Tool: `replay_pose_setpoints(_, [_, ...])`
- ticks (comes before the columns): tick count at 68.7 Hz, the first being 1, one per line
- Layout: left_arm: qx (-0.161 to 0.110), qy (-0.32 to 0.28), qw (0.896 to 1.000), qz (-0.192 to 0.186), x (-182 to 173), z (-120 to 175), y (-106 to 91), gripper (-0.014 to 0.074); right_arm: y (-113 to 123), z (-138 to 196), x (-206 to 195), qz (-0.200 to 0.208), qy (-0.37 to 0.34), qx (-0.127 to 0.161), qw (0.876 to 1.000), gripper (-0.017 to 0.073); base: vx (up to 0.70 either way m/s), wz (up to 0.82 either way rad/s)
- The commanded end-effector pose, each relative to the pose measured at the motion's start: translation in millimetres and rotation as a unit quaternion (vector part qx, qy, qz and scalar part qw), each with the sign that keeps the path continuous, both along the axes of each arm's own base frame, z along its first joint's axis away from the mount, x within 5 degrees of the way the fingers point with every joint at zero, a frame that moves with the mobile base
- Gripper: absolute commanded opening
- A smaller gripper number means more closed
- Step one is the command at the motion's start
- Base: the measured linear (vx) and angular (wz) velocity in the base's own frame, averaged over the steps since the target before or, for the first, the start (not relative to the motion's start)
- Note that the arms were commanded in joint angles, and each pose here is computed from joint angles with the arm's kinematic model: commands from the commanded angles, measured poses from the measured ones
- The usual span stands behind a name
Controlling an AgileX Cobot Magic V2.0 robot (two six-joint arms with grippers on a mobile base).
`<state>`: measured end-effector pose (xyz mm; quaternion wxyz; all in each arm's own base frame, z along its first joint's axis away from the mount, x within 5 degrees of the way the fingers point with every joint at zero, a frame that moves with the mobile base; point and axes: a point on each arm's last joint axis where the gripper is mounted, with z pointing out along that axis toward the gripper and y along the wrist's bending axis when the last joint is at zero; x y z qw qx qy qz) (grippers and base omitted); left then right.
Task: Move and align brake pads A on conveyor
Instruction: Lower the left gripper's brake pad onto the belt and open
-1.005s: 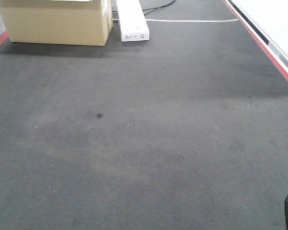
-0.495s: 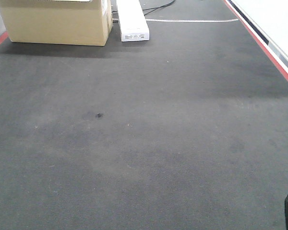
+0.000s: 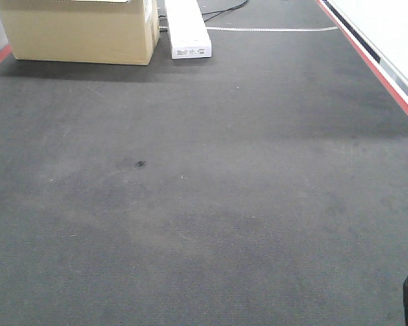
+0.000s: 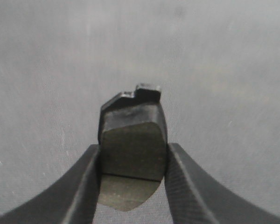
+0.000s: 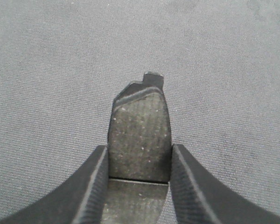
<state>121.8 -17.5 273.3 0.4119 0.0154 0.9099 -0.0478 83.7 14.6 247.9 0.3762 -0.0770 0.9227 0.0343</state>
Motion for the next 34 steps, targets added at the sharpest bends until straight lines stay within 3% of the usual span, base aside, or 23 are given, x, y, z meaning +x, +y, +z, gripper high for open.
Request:
replay_pose_setpoints(1, [-0.013,-0.038,0.999,0.002,26,23,-4.7,-0.0006,0,14,6,-0.003,-0.048,0.005,0.999,-0.0007,0.0,0.0])
replay_pose_setpoints(12, [-0.003,0.015,1.0,0.002,67,28,-10.9,-0.0006,0,14,6,-0.003,-0.048,0.005,0.999,-0.0007,0.0,0.0])
replay_pose_setpoints(21, [0.023,0.065,0.998,-0.008,103,21,-15.8,-0.0006,0,14,6,-0.003,-0.048,0.005,0.999,-0.0007,0.0,0.0])
replay_pose_setpoints(34, [0.054,0.18,0.982,-0.012,158,-2,-22.7,-0.0006,0,14,6,-0.003,-0.048,0.005,0.999,-0.0007,0.0,0.0])
